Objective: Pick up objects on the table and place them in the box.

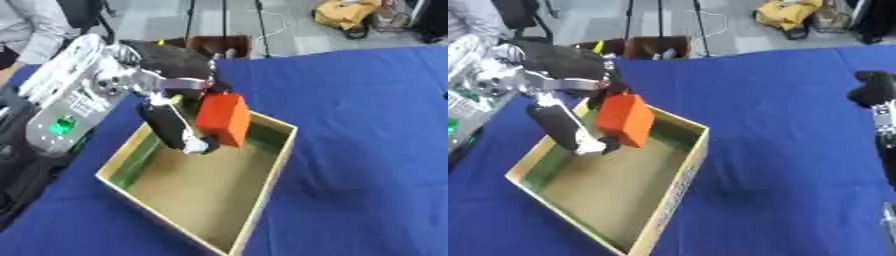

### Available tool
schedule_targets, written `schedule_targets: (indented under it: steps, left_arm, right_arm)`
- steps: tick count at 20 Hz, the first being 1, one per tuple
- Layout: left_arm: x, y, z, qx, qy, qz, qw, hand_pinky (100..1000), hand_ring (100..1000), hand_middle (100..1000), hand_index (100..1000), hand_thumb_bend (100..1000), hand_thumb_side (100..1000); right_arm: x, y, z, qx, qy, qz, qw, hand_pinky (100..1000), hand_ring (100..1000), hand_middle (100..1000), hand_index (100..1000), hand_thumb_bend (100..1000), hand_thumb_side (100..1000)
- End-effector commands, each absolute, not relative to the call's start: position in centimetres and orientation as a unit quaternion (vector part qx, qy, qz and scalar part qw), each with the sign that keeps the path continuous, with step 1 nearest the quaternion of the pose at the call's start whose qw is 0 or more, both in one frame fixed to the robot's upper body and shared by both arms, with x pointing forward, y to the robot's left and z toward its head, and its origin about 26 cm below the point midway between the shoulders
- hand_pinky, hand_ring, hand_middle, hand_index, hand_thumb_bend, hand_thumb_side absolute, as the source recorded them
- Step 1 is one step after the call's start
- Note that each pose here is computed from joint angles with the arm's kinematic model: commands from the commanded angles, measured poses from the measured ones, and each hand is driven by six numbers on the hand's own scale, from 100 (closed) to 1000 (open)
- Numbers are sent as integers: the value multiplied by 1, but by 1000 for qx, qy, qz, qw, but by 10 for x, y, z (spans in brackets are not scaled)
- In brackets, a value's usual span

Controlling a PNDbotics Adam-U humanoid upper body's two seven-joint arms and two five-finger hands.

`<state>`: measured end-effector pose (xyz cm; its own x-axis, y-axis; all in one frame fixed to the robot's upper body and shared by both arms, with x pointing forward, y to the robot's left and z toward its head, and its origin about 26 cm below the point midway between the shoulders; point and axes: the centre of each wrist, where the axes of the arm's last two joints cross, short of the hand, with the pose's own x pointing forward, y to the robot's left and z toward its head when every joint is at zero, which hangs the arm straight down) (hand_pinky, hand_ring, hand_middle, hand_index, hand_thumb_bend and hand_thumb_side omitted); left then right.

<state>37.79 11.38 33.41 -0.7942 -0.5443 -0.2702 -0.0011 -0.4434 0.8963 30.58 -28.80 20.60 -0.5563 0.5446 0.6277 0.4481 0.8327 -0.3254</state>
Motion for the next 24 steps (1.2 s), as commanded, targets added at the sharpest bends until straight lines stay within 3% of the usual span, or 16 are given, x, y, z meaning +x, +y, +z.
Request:
schedule_targets:
  steps: [1,14,18,21,24]
  left_arm:
    - [382,110,335,295,-479,-813,151,338,466,451,433,100,469]
    - [403,95,310,310,-420,-843,128,392,507,483,459,100,468]
    - [407,93,304,316,-407,-849,121,505,619,656,507,100,411]
    - [407,93,301,320,-398,-852,112,583,727,778,605,100,379]
    - [407,93,301,324,-393,-854,102,632,787,841,665,100,383]
  right_arm:
    - [303,-287,213,-280,-886,67,364,711,650,534,746,519,1000]
    - [303,-287,213,-279,-886,67,365,711,649,533,743,510,1000]
    - [303,-287,213,-280,-886,65,365,711,648,532,741,515,1000]
    - [303,-287,213,-280,-885,65,365,712,648,532,741,515,1000]
    - [303,-287,213,-280,-885,65,366,712,648,532,741,516,1000]
